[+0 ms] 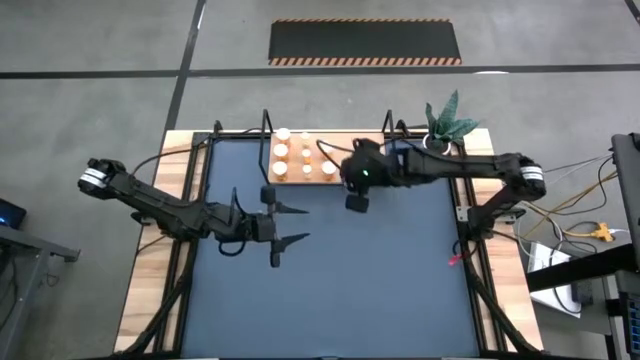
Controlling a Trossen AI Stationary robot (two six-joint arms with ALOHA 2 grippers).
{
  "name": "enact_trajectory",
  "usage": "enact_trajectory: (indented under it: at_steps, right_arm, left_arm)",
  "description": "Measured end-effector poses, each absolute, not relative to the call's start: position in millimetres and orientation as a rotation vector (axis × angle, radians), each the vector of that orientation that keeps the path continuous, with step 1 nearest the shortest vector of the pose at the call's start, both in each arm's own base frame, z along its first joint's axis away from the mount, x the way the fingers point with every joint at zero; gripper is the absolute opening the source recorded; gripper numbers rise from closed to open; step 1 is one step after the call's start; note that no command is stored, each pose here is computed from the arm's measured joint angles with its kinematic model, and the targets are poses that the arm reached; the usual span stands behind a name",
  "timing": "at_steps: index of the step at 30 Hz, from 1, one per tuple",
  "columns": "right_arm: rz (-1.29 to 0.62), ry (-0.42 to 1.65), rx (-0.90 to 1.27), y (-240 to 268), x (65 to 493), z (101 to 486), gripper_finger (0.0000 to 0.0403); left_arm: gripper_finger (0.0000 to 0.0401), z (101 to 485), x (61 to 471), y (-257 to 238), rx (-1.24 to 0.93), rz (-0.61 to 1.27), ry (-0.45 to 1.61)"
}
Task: Pick and place medicine bottles onto shelf by color
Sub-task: Put the red pill bottle on the shelf
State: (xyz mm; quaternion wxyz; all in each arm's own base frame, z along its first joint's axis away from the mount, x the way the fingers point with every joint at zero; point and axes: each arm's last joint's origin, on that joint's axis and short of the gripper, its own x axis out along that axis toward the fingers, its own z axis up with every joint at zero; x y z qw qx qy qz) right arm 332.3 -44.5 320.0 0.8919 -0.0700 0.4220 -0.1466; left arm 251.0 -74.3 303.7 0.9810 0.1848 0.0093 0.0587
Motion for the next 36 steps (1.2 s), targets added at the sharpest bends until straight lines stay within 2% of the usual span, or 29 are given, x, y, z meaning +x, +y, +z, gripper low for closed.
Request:
enact_trajectory:
  at_steps: [6, 15, 36]
  right_arm:
    - [-0.413, 0.989, -0.081, -92, 345, 285, 0.0107]
    - [-0.318, 1.080, -0.029, -113, 358, 248, 0.0107]
    - [-0.397, 1.010, 0.002, -123, 352, 223, 0.0107]
  left_arm:
    - [0.0222, 295, 249, -74, 0.373, 0.117, 0.018]
    - [0.0222, 295, 249, -74, 0.380, 0.116, 0.021]
    - [0.0222, 299, 239, -72, 0.362, 0.121, -0.005]
